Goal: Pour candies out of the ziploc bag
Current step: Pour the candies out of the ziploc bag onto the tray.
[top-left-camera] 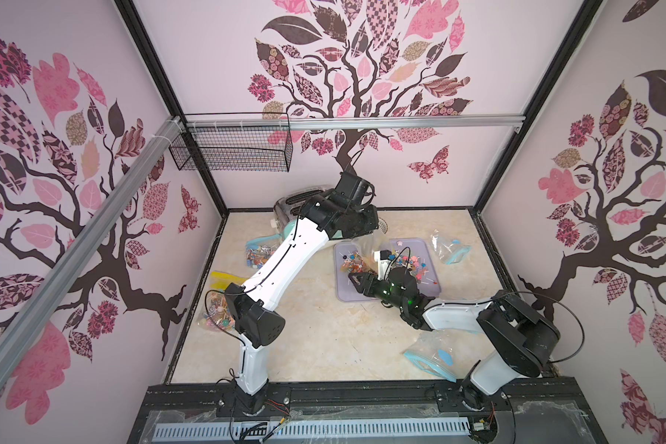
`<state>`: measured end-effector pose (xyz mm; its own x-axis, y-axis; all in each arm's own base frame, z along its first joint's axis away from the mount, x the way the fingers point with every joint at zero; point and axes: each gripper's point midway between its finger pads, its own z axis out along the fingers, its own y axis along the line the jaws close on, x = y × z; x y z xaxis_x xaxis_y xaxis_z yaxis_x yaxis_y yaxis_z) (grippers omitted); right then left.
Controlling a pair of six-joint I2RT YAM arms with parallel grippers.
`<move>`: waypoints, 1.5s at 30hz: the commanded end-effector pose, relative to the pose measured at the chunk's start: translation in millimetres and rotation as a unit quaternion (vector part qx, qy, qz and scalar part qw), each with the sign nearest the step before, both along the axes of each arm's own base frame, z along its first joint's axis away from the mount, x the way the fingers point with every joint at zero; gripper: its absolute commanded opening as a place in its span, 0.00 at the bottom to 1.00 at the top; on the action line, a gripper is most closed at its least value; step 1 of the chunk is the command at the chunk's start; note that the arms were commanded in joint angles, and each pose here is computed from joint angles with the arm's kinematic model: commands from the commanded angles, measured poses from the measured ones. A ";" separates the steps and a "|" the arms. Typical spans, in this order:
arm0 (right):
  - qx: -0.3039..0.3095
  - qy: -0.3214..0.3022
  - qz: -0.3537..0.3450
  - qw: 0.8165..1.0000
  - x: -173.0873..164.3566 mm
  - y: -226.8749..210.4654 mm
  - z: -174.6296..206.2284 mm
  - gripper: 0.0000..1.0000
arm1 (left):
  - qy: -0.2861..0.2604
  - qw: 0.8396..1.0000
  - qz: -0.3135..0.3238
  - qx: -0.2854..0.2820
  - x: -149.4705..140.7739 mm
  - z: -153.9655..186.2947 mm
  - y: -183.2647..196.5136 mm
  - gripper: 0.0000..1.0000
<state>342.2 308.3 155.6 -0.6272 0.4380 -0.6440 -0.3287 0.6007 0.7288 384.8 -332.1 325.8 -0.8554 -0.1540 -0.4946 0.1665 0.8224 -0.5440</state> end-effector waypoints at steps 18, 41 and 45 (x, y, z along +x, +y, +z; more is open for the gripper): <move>-0.158 -0.075 -0.071 0.982 18.4 -44.4 74.9 0.72 | 0.031 0.999 0.008 0.006 4.8 -26.9 23.4 0.00; -0.391 -0.131 0.075 0.908 -0.9 -88.8 72.9 1.00 | 0.046 0.999 -0.011 0.025 14.9 -37.1 18.5 0.00; -0.396 -0.194 0.072 0.895 16.6 -76.1 65.6 1.00 | 0.043 0.999 -0.015 0.019 13.5 -32.5 16.9 0.00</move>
